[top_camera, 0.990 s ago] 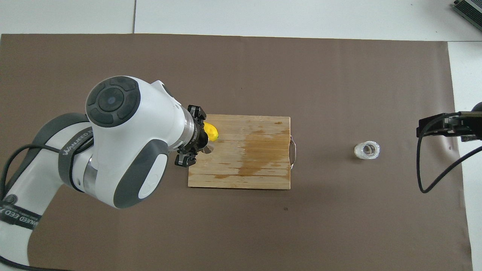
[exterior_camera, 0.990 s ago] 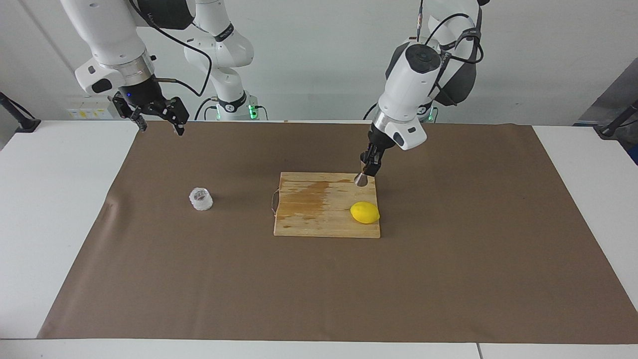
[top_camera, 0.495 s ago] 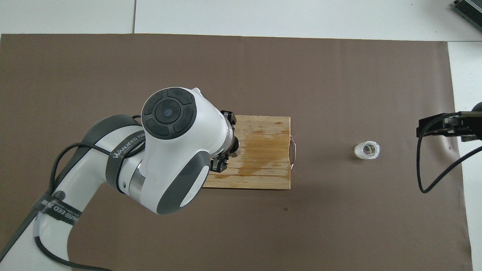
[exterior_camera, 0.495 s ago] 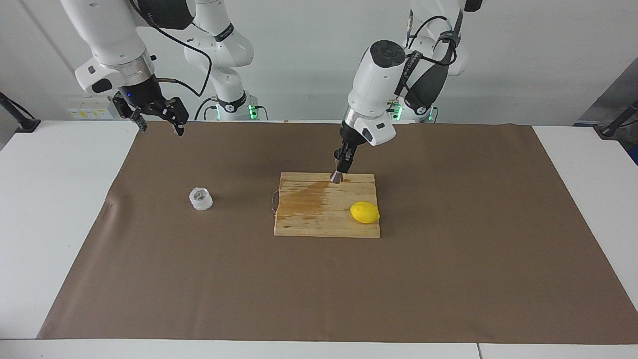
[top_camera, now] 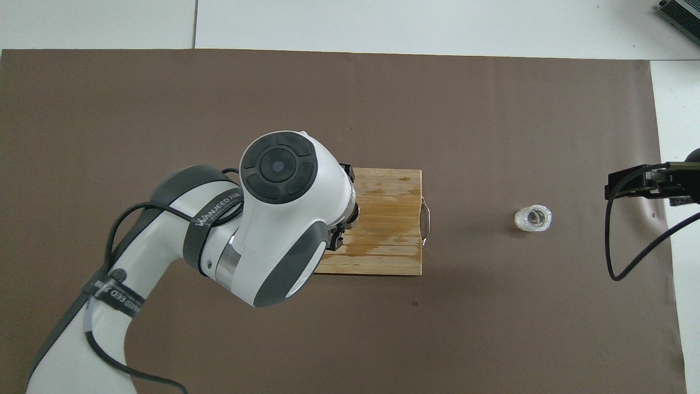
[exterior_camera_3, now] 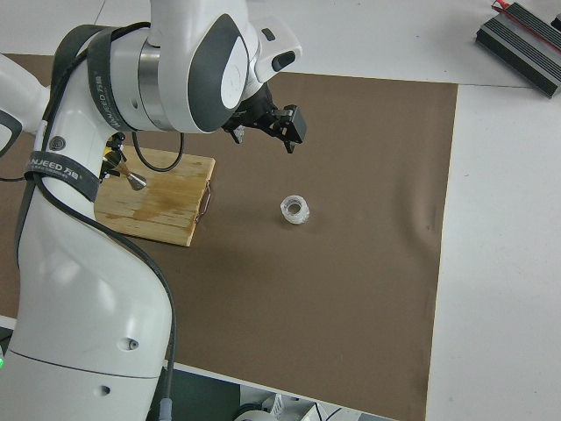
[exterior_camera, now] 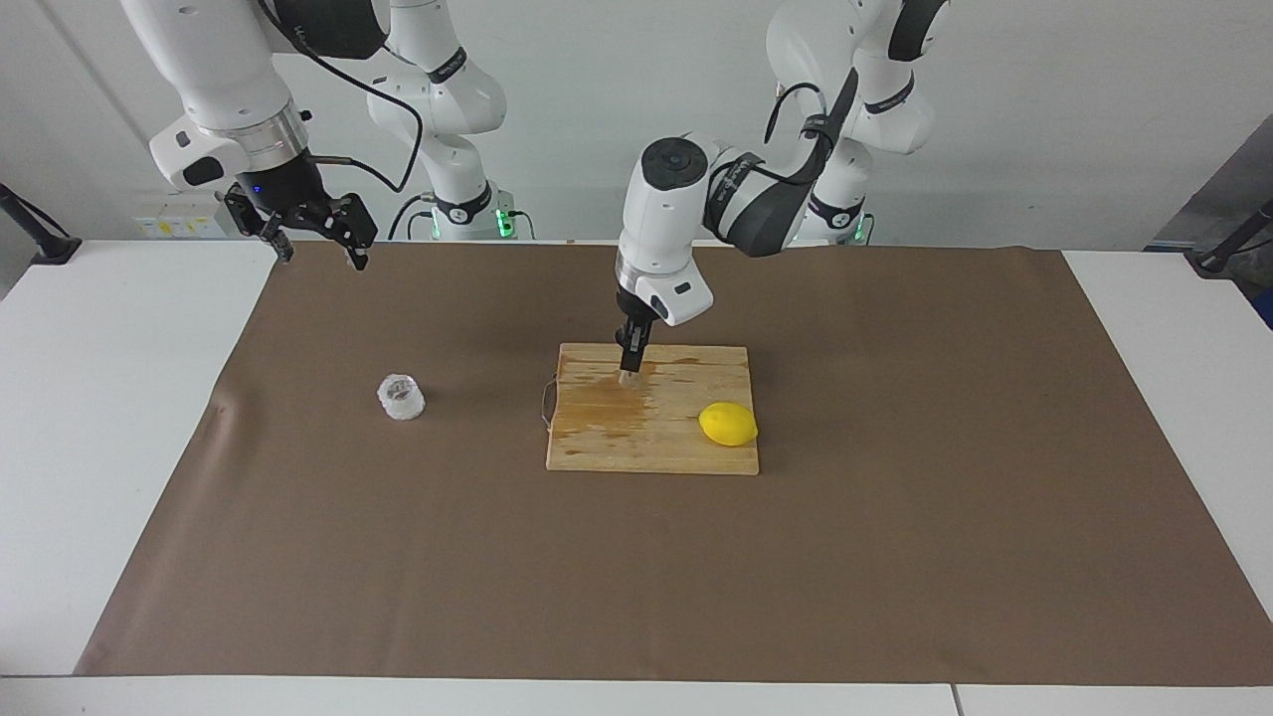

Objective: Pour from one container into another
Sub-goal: 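Lift the steel cup with the left gripper and carry it over the board, then lower the steel cup onto the board and open the left gripper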

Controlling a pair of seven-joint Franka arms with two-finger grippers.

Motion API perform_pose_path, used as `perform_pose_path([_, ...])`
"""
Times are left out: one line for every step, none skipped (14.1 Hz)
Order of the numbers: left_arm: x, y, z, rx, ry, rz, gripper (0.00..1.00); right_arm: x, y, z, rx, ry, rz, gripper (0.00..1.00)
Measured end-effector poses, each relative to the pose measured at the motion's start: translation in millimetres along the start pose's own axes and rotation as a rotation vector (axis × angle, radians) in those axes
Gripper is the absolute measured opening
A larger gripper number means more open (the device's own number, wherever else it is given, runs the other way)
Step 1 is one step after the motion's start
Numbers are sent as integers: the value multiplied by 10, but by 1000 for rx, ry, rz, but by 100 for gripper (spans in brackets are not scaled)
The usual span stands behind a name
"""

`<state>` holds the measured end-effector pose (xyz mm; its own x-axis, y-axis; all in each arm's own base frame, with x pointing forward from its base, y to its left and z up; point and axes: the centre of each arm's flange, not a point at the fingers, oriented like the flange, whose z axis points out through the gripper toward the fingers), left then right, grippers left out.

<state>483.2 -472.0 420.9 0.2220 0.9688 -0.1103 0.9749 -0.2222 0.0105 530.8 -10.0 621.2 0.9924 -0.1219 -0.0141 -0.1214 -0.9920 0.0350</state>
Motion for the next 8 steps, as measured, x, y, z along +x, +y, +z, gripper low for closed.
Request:
perform_pose_path([-48, -7, 73, 0, 5, -2, 40, 0, 0, 0, 0, 0, 0, 100])
perform_pose_path([-72, -4, 101, -2, 5, -2, 40, 0, 0, 0, 0, 0, 0, 100])
perform_pose_path([-83, 1, 92, -6, 4, -2, 40, 0, 0, 0, 0, 0, 0, 100])
perform_pose_path([-89, 11, 71, -12, 0, -5, 40, 0, 0, 0, 0, 0, 0, 100])
perform_pose_path([-99, 19, 57, -20, -4, -9, 40, 0, 0, 0, 0, 0, 0, 100])
perform_pose_path([-110, 20, 51, -27, -7, -11, 40, 0, 0, 0, 0, 0, 0, 100])
perform_pose_path([-118, 20, 55, -31, -4, -14, 40, 0, 0, 0, 0, 0, 0, 100])
perform_pose_path([-121, 25, 68, -39, 4, -20, 40, 0, 0, 0, 0, 0, 0, 100])
